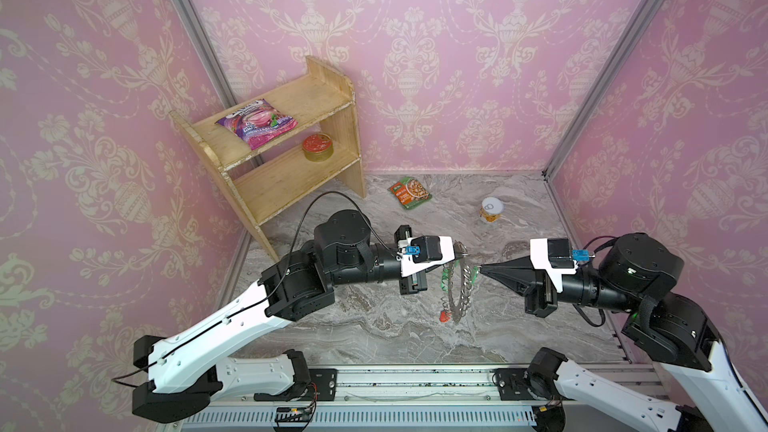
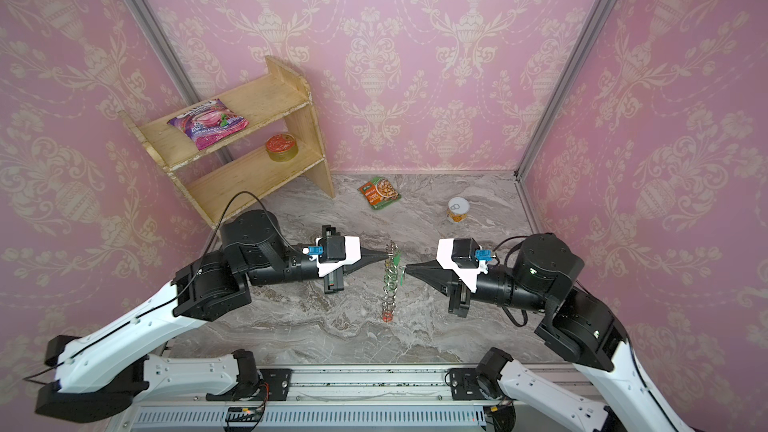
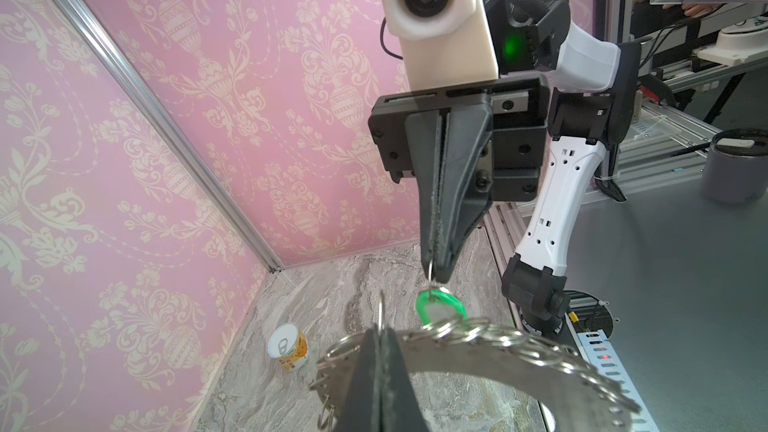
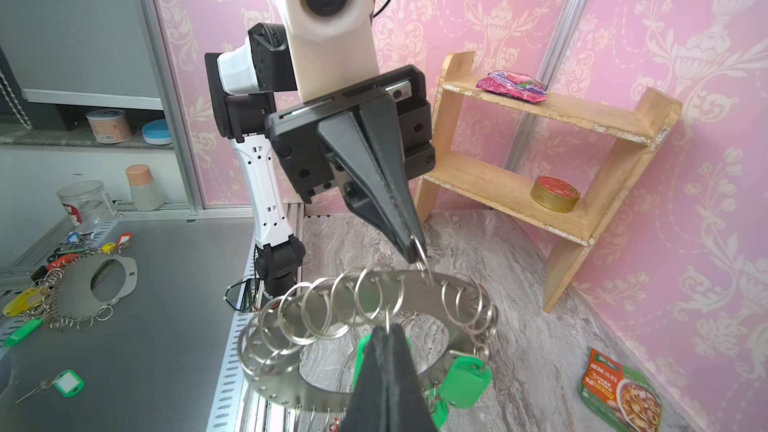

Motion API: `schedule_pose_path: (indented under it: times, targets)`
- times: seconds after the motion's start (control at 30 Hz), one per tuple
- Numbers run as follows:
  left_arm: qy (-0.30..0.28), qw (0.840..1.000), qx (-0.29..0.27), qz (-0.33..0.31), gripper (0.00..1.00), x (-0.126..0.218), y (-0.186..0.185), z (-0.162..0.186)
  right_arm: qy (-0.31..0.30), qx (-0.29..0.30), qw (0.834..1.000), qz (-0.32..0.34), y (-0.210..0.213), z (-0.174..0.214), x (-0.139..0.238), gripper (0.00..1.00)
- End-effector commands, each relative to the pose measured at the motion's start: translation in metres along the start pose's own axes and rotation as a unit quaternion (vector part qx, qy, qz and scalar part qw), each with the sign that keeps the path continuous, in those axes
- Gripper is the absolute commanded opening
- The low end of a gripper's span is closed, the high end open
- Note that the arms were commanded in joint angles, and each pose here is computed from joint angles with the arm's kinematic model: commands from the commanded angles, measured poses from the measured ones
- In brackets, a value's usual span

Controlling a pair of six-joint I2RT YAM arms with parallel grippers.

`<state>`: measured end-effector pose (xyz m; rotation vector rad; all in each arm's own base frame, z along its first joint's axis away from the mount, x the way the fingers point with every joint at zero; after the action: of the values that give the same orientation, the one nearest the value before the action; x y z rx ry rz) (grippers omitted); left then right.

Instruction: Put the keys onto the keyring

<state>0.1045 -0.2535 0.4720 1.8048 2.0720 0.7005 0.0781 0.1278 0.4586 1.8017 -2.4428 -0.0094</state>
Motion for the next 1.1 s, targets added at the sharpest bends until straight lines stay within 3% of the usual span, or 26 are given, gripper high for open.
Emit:
schedule_pose_path:
  times: [0.0,1.07]
  targets:
    - [-0.030,0.999,0.002,-0.023,0.00,0.0068,0.0033,-0.0120,-0.014,0.010,1.000,0.013,-0.0019,-0.0055,-0.0019,0.00]
    - [-0.039,0.999,0.001,0.002,0.00,0.0066,-0.0027,-0.0143,-0.020,0.016,0.999,0.035,-0.0033,-0.0126,0.0000,0.00]
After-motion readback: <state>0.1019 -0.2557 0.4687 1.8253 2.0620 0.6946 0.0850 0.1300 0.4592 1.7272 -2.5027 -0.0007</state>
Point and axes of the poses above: each gripper's point midway between its finger pads, its own x axis back along the fingers, its own y axis along the line the jaws close on, z = x × y, the point moved 9 cm from there along x, back along the fingers, and after that the axes turned 13 degrees about -x, right-handed, at the moved point
